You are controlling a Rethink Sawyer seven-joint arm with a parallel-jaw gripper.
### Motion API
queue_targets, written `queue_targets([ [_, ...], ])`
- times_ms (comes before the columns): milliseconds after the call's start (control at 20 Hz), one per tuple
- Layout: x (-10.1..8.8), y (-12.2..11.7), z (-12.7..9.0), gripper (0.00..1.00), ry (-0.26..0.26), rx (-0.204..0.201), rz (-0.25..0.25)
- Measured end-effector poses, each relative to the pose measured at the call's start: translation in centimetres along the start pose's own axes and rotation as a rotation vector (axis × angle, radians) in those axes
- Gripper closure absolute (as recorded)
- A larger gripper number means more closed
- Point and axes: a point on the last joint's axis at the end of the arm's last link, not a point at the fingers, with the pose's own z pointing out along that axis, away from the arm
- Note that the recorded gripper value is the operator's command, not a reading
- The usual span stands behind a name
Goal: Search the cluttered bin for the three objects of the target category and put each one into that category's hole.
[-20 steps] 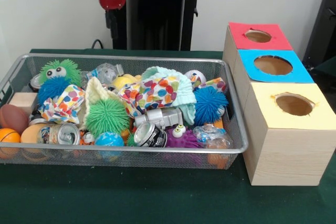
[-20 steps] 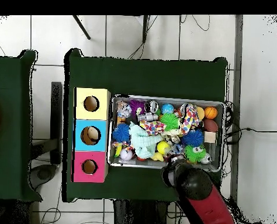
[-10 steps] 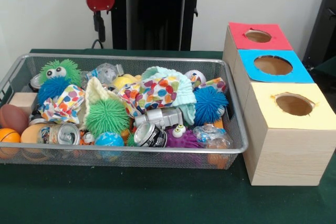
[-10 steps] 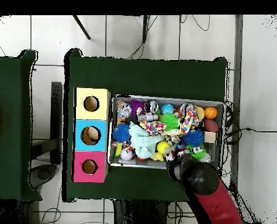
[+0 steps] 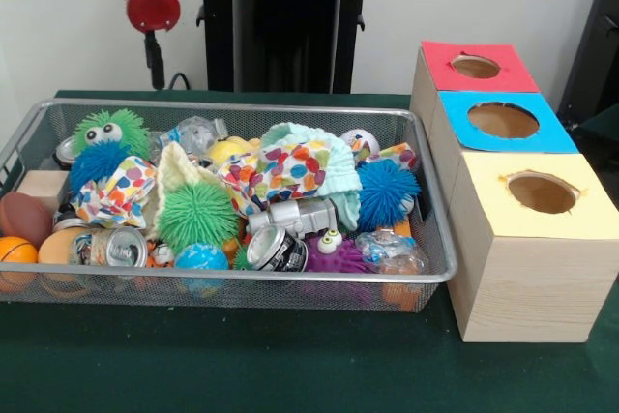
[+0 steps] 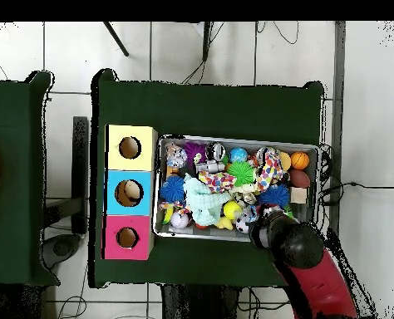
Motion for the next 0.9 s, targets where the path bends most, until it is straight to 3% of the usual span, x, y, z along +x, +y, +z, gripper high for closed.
queue_targets([
  [350,-0.7,-0.3,1.7,0.00,0.005,-0.002,0.017],
  [900,-0.7,1.2,4.9,0.00,-0.046,-0.043,0.006],
])
